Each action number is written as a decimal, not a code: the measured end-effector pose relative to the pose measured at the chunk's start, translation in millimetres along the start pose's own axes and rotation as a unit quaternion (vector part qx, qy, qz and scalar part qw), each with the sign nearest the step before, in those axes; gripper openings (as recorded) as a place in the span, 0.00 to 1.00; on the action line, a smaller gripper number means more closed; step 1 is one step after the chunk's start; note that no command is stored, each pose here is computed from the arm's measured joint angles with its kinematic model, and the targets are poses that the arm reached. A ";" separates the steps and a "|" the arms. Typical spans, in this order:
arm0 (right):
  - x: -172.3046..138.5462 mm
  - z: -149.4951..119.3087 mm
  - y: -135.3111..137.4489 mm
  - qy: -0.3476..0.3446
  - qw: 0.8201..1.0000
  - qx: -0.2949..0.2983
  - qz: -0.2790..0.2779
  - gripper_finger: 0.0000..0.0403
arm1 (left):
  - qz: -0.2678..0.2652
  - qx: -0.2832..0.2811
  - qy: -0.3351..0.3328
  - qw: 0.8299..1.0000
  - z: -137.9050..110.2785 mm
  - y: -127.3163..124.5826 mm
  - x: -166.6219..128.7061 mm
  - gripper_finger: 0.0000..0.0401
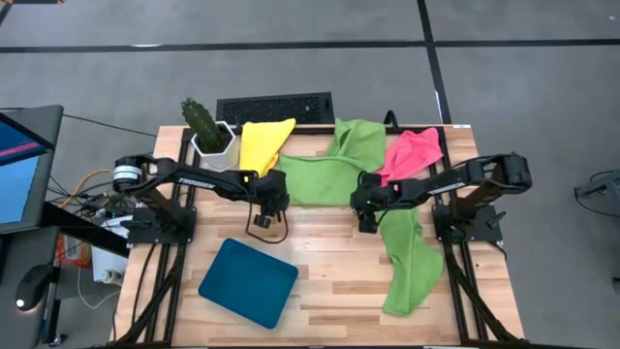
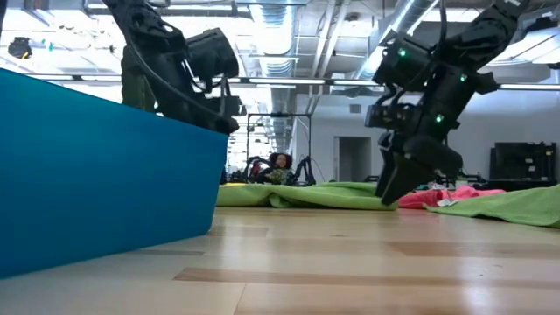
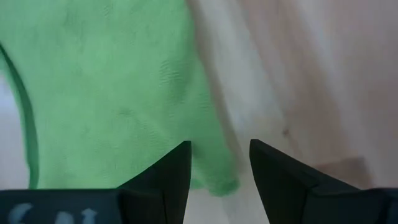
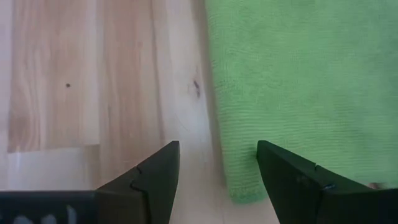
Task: Fold microfiber towels
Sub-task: Fold the top left green microfiber
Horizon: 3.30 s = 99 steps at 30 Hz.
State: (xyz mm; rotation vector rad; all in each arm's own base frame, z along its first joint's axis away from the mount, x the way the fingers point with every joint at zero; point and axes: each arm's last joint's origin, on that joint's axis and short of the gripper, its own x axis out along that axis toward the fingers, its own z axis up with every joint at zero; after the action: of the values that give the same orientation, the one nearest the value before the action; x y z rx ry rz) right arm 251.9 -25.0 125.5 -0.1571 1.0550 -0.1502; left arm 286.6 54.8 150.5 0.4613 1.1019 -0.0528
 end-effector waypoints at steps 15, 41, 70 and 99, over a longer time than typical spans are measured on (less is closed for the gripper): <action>6.3 -2.4 1.7 0.015 1.000 0.012 0.002 0.33 | -0.012 -0.035 0.020 0.999 -11.6 9.8 4.9 0.07; -33.4 10.6 -9.2 -0.014 0.996 0.035 -0.081 0.03 | 0.129 -0.018 0.041 0.991 6.1 -9.1 -46.3 0.00; -163.5 54.7 -114.9 -0.141 0.907 0.024 -0.397 0.02 | 0.371 -0.074 -0.058 0.924 3.2 96.1 -147.7 0.00; -82.5 4.1 -43.7 -0.067 0.972 0.153 -0.164 0.03 | 0.167 -0.159 -0.071 0.970 -32.0 10.1 -66.0 0.00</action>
State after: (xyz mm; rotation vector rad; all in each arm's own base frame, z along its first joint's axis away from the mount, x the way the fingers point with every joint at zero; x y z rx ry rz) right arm 213.4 -51.2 206.5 -0.0590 0.8531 -0.5900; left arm 231.8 64.1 199.5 0.3419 0.8596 0.3770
